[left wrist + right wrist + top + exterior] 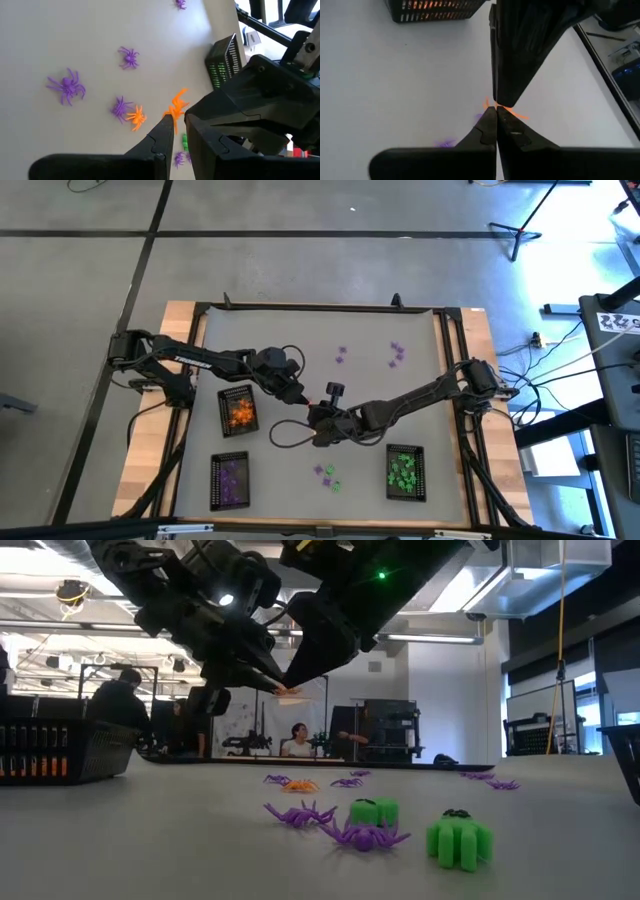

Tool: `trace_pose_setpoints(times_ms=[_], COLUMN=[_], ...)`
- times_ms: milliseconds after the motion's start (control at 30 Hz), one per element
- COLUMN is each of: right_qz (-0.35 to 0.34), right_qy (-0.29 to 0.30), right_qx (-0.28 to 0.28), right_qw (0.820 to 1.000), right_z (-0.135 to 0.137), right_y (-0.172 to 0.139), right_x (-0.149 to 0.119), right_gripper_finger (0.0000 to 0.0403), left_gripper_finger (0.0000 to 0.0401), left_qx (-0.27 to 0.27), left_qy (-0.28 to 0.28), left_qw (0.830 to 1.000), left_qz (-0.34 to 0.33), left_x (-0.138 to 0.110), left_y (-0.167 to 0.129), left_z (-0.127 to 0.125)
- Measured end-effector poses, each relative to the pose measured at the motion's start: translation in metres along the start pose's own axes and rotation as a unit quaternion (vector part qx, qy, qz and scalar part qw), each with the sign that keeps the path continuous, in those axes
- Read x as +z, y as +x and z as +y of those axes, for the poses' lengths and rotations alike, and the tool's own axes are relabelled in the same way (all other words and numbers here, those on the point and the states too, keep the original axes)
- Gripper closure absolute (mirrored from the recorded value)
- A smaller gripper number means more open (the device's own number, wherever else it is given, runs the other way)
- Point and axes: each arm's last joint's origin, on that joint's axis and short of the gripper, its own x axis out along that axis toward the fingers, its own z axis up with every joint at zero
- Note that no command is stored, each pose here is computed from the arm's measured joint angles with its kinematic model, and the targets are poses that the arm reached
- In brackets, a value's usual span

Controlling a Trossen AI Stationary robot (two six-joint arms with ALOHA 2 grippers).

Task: Sort Halloween decoration
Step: Put the orange spider toy into the top black basket

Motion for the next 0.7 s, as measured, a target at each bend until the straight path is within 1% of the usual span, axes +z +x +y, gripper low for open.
trace_pose_setpoints(times_ms=[200,400,533,700], right_qz=[0.001,0.015,0.023,0.023], right_qy=[-0.006,-0.013,-0.011,-0.011], right_qx=[-0.006,-0.007,-0.008,-0.008], right_qw=[1.000,1.000,1.000,1.000], right_z=[-0.0004,-0.0008,-0.0010,-0.0011], right_y=[-0.0001,-0.0001,-0.0001,-0.0002], right_x=[-0.0002,-0.0036,-0.0055,-0.0054], right_gripper_finger=[0.0403,0.0403,0.0403,0.0403], left_gripper_finger=[0.0355,0.0355,0.0355,0.0355], left_qx=[0.004,0.004,-0.007,-0.008], left_qy=[0.001,0.032,0.040,0.047], left_qw=[1.000,0.999,0.999,0.999], left_qz=[0.003,0.003,0.009,0.011], left_x=[-0.0014,0.0003,0.0005,0.0003], left_y=[0.0004,-0.0005,-0.0006,-0.0005], left_z=[0.0003,0.0014,0.0001,0.0000])
